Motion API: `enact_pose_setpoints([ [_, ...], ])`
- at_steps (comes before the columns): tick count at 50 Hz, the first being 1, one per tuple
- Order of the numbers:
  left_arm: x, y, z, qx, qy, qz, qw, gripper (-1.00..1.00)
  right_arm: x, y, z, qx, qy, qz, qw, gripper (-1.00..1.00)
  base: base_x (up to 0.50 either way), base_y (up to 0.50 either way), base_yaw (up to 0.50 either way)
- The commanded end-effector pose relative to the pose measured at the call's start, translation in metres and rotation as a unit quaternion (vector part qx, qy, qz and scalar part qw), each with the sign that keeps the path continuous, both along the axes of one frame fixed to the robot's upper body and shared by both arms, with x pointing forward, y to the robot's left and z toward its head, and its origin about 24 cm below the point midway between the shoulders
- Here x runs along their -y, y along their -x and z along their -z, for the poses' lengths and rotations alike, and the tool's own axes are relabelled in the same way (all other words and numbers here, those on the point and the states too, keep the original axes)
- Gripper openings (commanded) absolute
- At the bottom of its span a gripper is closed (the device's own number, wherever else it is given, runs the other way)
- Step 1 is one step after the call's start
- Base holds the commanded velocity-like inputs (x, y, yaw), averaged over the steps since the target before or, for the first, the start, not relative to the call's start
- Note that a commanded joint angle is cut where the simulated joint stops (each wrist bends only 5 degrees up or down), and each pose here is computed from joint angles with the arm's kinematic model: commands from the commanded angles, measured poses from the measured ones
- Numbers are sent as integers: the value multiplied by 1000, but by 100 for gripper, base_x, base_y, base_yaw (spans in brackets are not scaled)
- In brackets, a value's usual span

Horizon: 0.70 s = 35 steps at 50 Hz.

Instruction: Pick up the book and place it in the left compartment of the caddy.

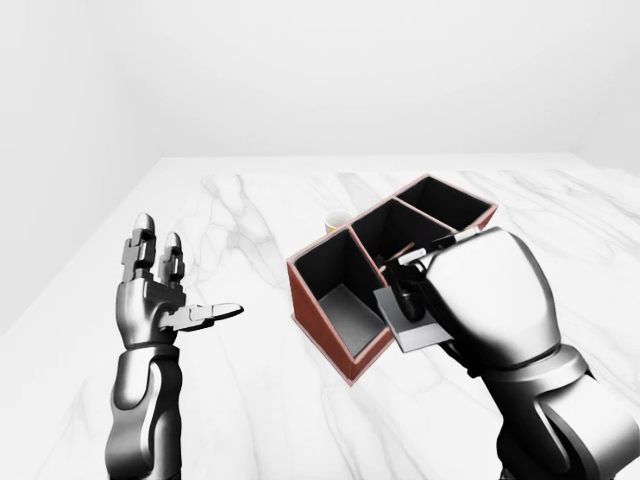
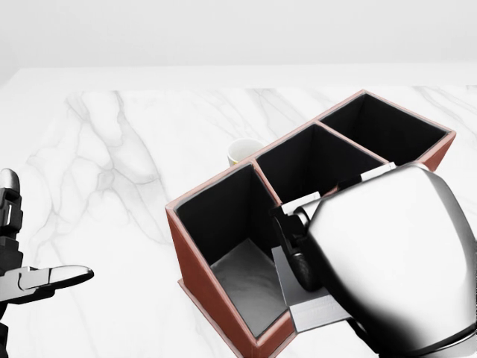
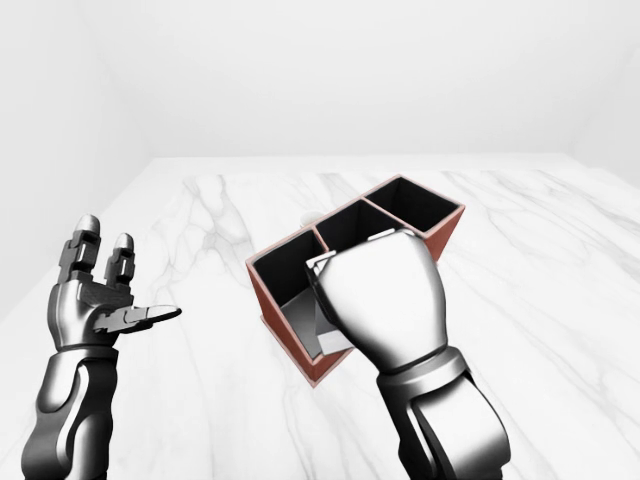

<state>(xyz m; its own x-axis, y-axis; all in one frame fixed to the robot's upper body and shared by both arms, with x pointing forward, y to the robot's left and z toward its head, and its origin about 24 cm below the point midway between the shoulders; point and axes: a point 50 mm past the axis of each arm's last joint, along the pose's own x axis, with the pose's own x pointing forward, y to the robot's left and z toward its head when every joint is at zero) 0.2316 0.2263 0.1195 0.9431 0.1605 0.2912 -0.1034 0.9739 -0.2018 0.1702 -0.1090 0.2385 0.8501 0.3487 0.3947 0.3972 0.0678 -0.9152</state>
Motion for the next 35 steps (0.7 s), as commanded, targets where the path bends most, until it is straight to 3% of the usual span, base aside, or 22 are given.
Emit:
enact_pose_setpoints([
  [1, 1, -1, 3, -6, 0, 2, 1000, 100, -6, 5, -6, 20, 22, -32, 999, -100, 0, 0, 0],
  [21, 1, 0, 0, -1, -1, 1, 1000, 100, -8, 1, -11, 32, 49, -55, 997, -100, 0, 0, 0],
  [35, 0, -2, 2, -4, 0, 0, 1000, 100, 3, -19, -16, 9, -29, -43, 999, -100, 0, 0, 0],
])
